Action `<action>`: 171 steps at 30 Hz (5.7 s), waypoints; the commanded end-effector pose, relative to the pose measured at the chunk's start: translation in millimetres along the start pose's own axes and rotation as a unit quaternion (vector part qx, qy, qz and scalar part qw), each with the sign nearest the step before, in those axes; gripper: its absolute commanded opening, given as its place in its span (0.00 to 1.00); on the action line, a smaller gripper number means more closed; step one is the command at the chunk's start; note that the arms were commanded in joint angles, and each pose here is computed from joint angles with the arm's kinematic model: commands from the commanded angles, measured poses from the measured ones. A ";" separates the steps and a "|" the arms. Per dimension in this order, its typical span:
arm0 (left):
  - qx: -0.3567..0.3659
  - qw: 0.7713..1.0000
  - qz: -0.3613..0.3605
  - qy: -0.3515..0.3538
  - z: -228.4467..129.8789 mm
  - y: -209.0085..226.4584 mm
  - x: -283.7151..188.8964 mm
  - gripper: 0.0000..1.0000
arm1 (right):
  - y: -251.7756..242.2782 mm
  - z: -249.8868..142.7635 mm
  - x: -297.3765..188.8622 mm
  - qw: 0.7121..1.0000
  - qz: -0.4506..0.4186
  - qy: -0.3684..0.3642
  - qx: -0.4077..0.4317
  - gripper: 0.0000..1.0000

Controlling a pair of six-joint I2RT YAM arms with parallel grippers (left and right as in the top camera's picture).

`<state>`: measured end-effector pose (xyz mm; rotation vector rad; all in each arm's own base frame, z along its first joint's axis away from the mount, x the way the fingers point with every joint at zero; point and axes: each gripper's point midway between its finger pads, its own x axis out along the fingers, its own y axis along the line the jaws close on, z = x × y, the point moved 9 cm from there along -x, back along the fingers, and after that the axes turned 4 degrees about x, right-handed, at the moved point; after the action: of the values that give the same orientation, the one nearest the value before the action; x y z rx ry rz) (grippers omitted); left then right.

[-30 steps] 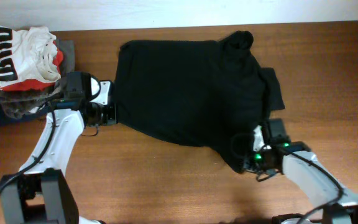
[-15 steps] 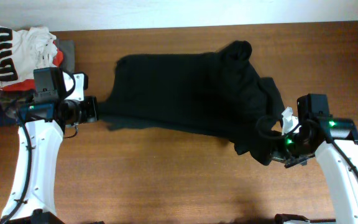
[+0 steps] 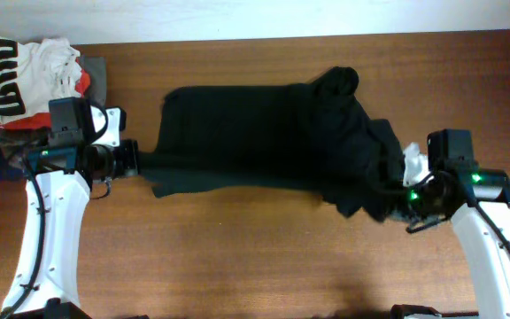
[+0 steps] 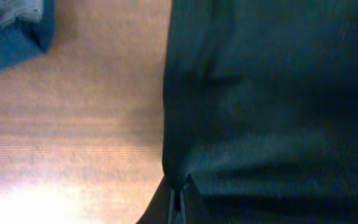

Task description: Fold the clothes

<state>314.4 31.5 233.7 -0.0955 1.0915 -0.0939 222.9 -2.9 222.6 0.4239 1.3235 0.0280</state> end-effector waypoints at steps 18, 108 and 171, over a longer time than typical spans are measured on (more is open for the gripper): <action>0.021 0.997 0.022 -0.069 32.5 8.3 21.4 0.01 | -2.3 80.9 37.1 0.992 0.011 -0.124 -0.034 0.04; 0.054 0.999 0.004 0.007 25.5 -1.7 106.4 0.01 | -18.3 83.5 72.3 0.996 -0.054 0.068 0.000 0.04; 0.099 0.982 -0.022 0.158 6.2 -36.0 173.6 0.40 | -28.2 98.4 112.5 0.996 -0.055 0.072 0.001 0.04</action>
<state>398.8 -27.1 93.3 0.0580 1.3837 -0.2624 335.9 -22.1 127.3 0.3653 1.4911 -0.0192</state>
